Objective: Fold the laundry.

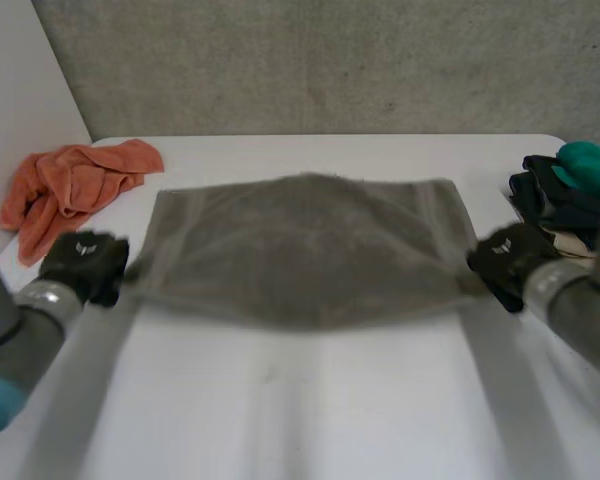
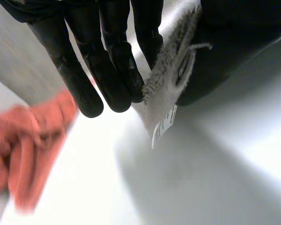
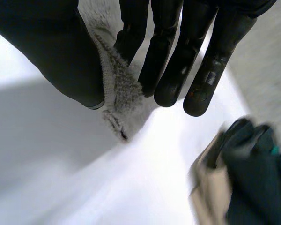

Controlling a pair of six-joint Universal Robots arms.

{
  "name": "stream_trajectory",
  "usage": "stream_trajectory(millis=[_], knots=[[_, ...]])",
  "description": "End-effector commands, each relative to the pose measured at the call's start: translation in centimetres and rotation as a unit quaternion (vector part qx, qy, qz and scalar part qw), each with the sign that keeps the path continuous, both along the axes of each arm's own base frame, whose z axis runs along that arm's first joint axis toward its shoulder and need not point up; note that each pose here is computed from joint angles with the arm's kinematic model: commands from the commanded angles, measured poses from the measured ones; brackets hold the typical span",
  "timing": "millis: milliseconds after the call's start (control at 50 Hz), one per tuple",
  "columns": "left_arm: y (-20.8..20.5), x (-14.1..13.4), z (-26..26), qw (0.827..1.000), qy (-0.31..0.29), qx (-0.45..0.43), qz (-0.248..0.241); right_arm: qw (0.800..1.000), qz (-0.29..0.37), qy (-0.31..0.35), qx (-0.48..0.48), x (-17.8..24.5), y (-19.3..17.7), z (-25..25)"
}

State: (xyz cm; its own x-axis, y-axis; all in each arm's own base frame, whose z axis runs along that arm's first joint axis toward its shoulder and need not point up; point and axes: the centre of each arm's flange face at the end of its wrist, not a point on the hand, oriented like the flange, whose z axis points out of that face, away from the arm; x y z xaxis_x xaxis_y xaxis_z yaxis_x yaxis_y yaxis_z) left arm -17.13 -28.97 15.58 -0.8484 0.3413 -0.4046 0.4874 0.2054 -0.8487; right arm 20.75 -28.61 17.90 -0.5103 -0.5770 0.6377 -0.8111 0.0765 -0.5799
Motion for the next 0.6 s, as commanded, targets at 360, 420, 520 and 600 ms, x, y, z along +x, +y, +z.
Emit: stream_trajectory(millis=[360,420,520,600], knots=[[-2.0,-3.4,0.2,0.997,-0.026,-0.026,-0.072,0.997,0.007,0.032,-0.075,1.2,-3.3,-1.0],[-4.2,-3.7,-0.6,0.998,-0.028,-0.05,-0.04,0.993,-0.01,0.035,-0.109,1.7,-5.6,-1.6],[-7.3,-4.1,-0.9,0.995,-0.036,-0.09,0.004,0.988,-0.02,0.029,-0.15,2.5,-8.5,-2.5],[-9.0,-5.3,-1.4,0.994,-0.036,-0.107,0.003,0.984,-0.023,0.024,-0.173,3.0,-10.4,-3.1]])
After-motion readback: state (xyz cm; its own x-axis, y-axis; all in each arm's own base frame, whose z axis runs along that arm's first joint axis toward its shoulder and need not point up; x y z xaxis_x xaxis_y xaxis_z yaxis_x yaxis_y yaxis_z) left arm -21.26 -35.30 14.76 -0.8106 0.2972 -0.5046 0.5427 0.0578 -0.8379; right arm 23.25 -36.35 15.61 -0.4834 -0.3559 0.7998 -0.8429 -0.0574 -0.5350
